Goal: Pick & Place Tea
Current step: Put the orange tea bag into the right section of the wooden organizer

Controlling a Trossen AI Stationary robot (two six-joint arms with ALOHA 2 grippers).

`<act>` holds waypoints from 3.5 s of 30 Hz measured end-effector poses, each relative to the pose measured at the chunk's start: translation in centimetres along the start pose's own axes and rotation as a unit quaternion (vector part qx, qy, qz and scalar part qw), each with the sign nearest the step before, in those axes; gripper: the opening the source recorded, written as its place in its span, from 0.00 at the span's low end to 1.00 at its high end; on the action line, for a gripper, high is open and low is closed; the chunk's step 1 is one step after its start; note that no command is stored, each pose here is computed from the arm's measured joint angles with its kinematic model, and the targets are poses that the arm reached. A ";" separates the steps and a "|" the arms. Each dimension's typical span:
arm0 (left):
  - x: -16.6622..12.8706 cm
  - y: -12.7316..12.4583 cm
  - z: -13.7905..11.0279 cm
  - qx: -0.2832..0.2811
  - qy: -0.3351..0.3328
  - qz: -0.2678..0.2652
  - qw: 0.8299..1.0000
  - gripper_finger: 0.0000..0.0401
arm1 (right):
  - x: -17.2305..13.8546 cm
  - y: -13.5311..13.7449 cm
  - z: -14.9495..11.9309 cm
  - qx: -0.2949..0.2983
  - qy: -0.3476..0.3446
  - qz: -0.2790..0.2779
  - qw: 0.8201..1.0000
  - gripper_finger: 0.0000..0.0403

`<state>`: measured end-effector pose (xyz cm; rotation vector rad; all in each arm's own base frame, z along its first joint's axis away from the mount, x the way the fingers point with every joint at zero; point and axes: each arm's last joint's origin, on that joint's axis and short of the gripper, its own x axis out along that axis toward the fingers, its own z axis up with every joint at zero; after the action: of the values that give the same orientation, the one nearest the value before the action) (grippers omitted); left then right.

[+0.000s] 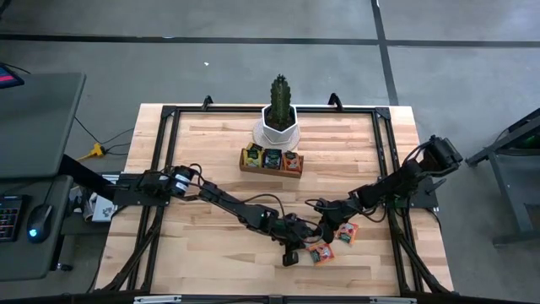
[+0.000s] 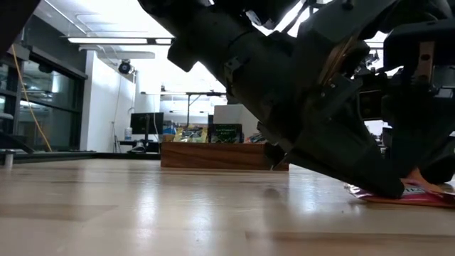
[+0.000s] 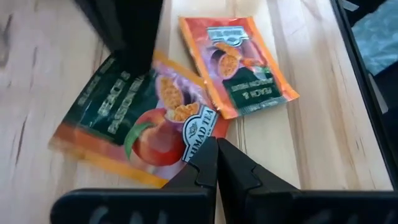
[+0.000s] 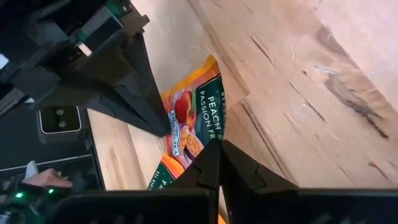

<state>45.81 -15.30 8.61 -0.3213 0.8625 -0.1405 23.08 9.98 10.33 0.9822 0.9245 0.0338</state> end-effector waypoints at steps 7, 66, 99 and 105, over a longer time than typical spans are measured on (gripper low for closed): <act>-0.9 -0.3 0.8 0.042 -0.011 -0.019 0.999 0.11 | 0.0 -0.1 0.0 -0.003 -0.002 -0.004 1.000 0.00; -24.3 7.2 -13.0 -0.104 -0.429 0.079 0.894 0.37 | -13.1 4.0 21.1 -0.364 -0.031 -0.261 0.894 0.00; -24.4 7.2 -13.3 -0.103 -0.430 0.067 0.894 0.37 | -10.3 -1.2 22.7 -0.265 0.034 -0.267 0.926 0.00; -24.4 7.2 -13.3 -0.103 -0.430 0.067 0.894 0.37 | -10.2 -1.1 22.9 -0.283 0.029 -0.261 0.923 0.06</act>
<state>19.84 -5.30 15.75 -0.4695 0.0096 0.2197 31.81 -10.82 21.25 0.1831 1.1233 -0.1171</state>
